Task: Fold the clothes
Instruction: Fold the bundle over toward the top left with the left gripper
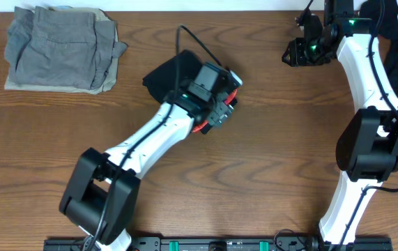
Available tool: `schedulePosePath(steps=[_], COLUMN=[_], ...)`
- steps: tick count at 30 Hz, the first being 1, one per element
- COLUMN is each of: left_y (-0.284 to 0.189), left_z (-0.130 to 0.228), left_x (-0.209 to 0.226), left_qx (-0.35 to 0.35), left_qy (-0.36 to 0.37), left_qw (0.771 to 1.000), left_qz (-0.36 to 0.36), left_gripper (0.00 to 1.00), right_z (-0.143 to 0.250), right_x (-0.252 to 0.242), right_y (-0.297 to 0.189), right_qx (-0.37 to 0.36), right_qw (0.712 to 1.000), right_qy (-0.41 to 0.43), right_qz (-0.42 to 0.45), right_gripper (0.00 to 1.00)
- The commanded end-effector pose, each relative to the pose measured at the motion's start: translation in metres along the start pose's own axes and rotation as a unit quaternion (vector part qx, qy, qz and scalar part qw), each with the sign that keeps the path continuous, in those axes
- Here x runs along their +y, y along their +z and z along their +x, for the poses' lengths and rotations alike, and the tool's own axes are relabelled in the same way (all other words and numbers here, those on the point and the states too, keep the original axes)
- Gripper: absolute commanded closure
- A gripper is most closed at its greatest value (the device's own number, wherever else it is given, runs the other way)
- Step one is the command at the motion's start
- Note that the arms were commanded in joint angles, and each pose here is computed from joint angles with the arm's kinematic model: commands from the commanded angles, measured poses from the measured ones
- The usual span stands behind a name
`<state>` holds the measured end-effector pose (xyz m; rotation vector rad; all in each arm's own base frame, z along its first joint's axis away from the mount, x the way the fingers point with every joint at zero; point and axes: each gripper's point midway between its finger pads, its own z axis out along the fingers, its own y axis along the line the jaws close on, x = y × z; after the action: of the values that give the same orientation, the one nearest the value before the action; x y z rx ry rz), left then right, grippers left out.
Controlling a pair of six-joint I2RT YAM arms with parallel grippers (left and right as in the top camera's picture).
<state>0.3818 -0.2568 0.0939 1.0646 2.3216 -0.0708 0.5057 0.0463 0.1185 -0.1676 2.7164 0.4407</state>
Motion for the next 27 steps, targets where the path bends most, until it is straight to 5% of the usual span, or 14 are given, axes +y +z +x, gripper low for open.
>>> schedulePosePath(steps=[1,13,27], left_y=[0.006,0.046,0.077], left_z=[0.004,0.045,0.071], left_x=[-0.016,-0.027,-0.008], left_qx=[0.013,0.087,0.131], left_qy=[0.026,0.029,0.037], left_qw=[0.999,0.995,0.99], left_qz=[0.016,0.032,-0.029], left_gripper=[0.15,0.15,0.07], right_z=[-0.007,-0.007,-0.007], right_x=[0.005,0.005,0.005], right_y=[-0.011,-0.011,-0.011], right_qx=[-0.014,-0.014,-0.014], right_qw=[1.0,1.0,1.0], right_qy=[-0.008,-0.008,-0.008], right_qz=[0.0,0.0,0.0], right_gripper=[0.54,0.53,0.53])
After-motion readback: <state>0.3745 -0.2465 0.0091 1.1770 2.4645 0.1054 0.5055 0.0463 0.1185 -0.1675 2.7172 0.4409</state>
